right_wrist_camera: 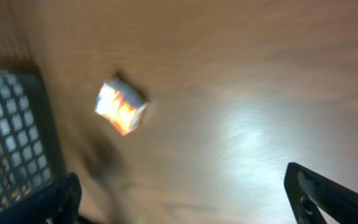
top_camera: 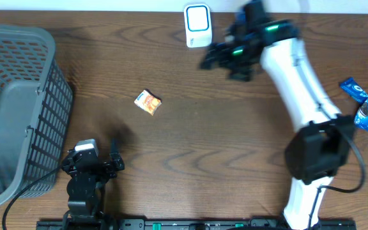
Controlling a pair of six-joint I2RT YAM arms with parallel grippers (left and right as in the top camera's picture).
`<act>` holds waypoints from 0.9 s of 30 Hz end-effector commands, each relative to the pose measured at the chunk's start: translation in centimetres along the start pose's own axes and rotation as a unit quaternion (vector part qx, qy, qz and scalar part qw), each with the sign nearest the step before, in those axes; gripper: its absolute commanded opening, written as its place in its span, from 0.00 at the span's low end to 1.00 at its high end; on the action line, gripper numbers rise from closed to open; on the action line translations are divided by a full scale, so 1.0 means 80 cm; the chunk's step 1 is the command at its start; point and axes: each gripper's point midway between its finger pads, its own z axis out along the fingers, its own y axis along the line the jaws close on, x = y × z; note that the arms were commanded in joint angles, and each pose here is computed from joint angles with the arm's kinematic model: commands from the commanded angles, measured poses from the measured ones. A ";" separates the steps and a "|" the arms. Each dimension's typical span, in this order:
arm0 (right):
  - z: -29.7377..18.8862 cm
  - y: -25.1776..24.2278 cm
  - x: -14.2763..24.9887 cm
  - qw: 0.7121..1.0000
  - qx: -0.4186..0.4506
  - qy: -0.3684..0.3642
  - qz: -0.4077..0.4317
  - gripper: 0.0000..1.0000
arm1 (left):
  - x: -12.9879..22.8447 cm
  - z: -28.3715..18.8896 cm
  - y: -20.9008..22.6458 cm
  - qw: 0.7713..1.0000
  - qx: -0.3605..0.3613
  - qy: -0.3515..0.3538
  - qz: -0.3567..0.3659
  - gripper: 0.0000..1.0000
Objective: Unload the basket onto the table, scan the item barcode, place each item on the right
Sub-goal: 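Move the right gripper to the orange Kleenex pack and grasp it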
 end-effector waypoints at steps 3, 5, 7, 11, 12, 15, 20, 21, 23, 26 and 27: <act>0.072 0.045 0.039 0.989 0.042 -0.007 0.144 0.99 | 0.015 0.002 0.000 1.000 0.000 0.019 0.000 0.98; 0.090 0.060 0.044 0.985 0.046 -0.025 0.163 0.99 | 0.015 0.002 0.000 1.000 0.000 0.019 0.000 0.98; 0.105 0.069 0.047 0.980 0.060 -0.056 0.181 0.99 | 0.015 0.002 0.000 1.000 0.000 0.019 0.000 0.98; 0.133 0.085 0.058 0.977 0.061 -0.070 0.190 0.99 | 0.015 0.002 0.000 1.000 0.000 0.019 0.000 0.98; 0.137 0.088 0.061 0.978 0.059 -0.069 0.190 0.99 | 0.015 0.002 0.000 1.000 0.000 0.019 0.000 0.98; 0.157 0.085 0.070 0.974 0.074 -0.073 0.203 0.99 | 0.015 0.002 0.000 1.000 0.000 0.019 0.000 0.98; 0.188 0.077 0.079 0.965 0.086 -0.067 0.237 0.99 | 0.015 0.002 0.000 1.000 0.000 0.019 0.000 0.98; 0.195 0.077 0.078 0.965 0.085 -0.067 0.239 0.99 | 0.015 0.002 0.000 1.000 0.000 0.019 0.000 0.98; 0.204 0.079 0.076 0.965 0.076 -0.065 0.241 0.99 | 0.015 0.002 0.000 1.000 0.000 0.019 0.000 0.98; 0.217 0.087 0.067 0.967 0.056 -0.071 0.236 0.99 | 0.015 0.002 0.000 1.000 0.000 0.019 0.000 0.98; 0.219 0.090 0.065 0.968 0.052 -0.073 0.235 0.99 | 0.015 0.002 0.000 1.000 0.000 0.019 0.000 0.98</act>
